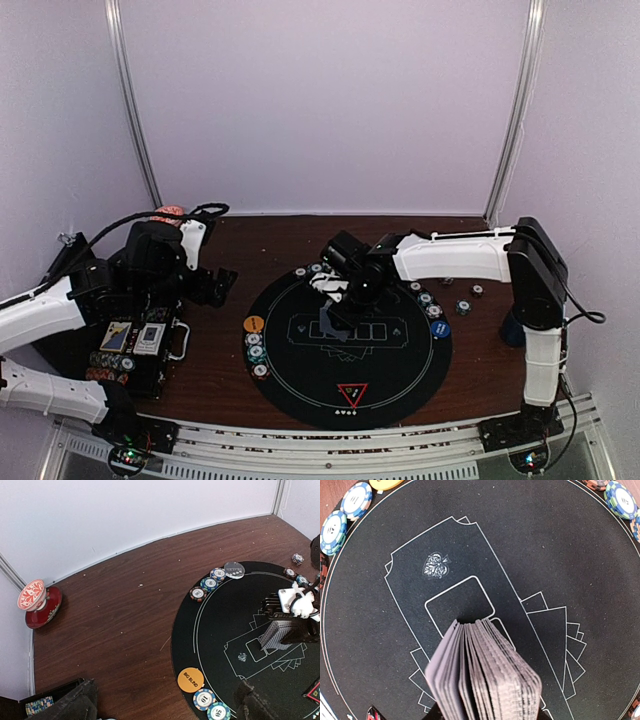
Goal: Distribute texas hold em gaming equipment
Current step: Adjust the poker card on the poker table mat, then pick up the poker card from the poker table mat.
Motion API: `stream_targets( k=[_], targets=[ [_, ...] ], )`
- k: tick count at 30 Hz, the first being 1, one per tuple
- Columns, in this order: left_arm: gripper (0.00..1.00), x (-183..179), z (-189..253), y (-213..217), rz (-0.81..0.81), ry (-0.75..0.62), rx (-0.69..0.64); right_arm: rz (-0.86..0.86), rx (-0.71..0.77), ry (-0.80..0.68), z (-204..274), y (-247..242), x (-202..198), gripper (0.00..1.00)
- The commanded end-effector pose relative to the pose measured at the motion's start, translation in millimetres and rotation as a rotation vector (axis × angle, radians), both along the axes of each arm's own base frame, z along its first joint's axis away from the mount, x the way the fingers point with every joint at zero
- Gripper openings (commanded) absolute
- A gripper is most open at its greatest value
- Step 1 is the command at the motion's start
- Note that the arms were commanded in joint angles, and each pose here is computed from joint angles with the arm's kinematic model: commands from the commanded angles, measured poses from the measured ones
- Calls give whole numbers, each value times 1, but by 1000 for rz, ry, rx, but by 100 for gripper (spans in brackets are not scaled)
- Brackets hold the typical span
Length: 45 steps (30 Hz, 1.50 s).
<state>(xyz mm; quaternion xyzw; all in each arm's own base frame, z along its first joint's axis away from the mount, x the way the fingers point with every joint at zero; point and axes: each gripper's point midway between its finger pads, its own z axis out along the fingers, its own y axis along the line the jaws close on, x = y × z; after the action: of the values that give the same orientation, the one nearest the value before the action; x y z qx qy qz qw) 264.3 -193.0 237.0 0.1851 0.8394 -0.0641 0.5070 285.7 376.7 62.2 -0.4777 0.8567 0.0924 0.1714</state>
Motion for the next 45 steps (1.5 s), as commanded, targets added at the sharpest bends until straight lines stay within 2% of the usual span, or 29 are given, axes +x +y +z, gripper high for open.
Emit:
stream_targets(
  k=[1,29,45],
  targets=[
    [98,5,5,0,21,-23,-20,2,-1,-48,15,4,3,34],
    [98,7,3,0,28,-22,-4,-17,2,-63,37,10,5,36],
    [98,7,1,0,28,-18,2,-22,-41,-59,29,5,3,30]
  ],
)
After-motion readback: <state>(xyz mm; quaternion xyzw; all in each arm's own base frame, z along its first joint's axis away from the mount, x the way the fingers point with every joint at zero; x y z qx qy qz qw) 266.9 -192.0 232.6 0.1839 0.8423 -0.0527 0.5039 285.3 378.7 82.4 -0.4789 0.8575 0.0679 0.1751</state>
